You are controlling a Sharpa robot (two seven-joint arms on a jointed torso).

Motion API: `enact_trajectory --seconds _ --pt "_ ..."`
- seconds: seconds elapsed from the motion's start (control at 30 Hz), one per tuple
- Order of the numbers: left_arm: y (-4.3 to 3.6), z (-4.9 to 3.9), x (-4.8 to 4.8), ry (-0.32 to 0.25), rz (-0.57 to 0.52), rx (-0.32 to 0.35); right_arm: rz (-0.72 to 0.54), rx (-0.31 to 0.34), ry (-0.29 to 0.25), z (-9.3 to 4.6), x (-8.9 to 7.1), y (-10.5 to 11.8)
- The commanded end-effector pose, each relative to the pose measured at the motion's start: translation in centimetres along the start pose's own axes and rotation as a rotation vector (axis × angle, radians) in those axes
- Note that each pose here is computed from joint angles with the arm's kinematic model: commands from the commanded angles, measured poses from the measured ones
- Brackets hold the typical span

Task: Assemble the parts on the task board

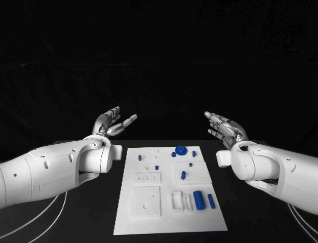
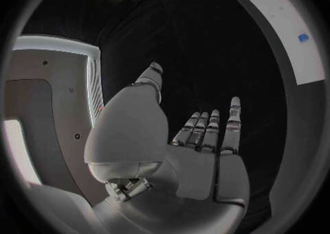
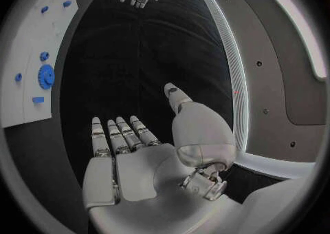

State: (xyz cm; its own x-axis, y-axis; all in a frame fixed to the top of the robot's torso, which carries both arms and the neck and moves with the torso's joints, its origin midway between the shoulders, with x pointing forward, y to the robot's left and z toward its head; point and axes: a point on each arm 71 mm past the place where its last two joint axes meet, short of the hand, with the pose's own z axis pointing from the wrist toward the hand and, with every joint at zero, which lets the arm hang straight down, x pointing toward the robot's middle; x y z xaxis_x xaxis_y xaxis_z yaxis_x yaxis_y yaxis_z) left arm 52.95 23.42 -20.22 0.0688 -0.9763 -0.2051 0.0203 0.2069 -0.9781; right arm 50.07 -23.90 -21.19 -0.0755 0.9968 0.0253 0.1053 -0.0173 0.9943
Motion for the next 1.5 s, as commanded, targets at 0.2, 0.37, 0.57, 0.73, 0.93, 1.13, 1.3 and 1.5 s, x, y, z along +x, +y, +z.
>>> enact_trajectory --seconds 0.2,0.37,0.57,0.73,0.93,1.13,1.3,1.5 --pt "-0.07 0.37 0.11 0.028 -0.018 -0.024 -0.005 0.132 0.224 0.6 -0.2 0.0" --pt "-0.02 0.25 0.18 0.055 -0.032 -0.033 -0.189 -0.034 0.170 2.1 -1.8 0.8" --pt "-0.07 -0.02 0.07 0.100 -0.033 -0.026 -0.463 -0.127 0.158 3.1 -2.1 1.3" --pt "-0.21 -0.33 -0.09 0.152 -0.012 -0.023 -0.650 -0.187 0.172 3.7 -1.4 1.9" --pt "-1.19 -0.78 -0.53 0.224 0.019 -0.008 -0.866 -0.249 0.223 4.2 0.4 3.0" --pt "-2.36 -1.33 -0.64 0.278 0.027 0.003 -1.041 -0.315 0.238 4.4 2.0 4.5" --pt "-3.16 -1.95 -0.51 0.314 0.028 0.011 -1.160 -0.343 0.241 4.5 3.1 5.3" --pt "-4.08 -2.51 -0.12 0.350 0.048 0.027 -1.281 -0.362 0.242 4.3 4.4 5.7"
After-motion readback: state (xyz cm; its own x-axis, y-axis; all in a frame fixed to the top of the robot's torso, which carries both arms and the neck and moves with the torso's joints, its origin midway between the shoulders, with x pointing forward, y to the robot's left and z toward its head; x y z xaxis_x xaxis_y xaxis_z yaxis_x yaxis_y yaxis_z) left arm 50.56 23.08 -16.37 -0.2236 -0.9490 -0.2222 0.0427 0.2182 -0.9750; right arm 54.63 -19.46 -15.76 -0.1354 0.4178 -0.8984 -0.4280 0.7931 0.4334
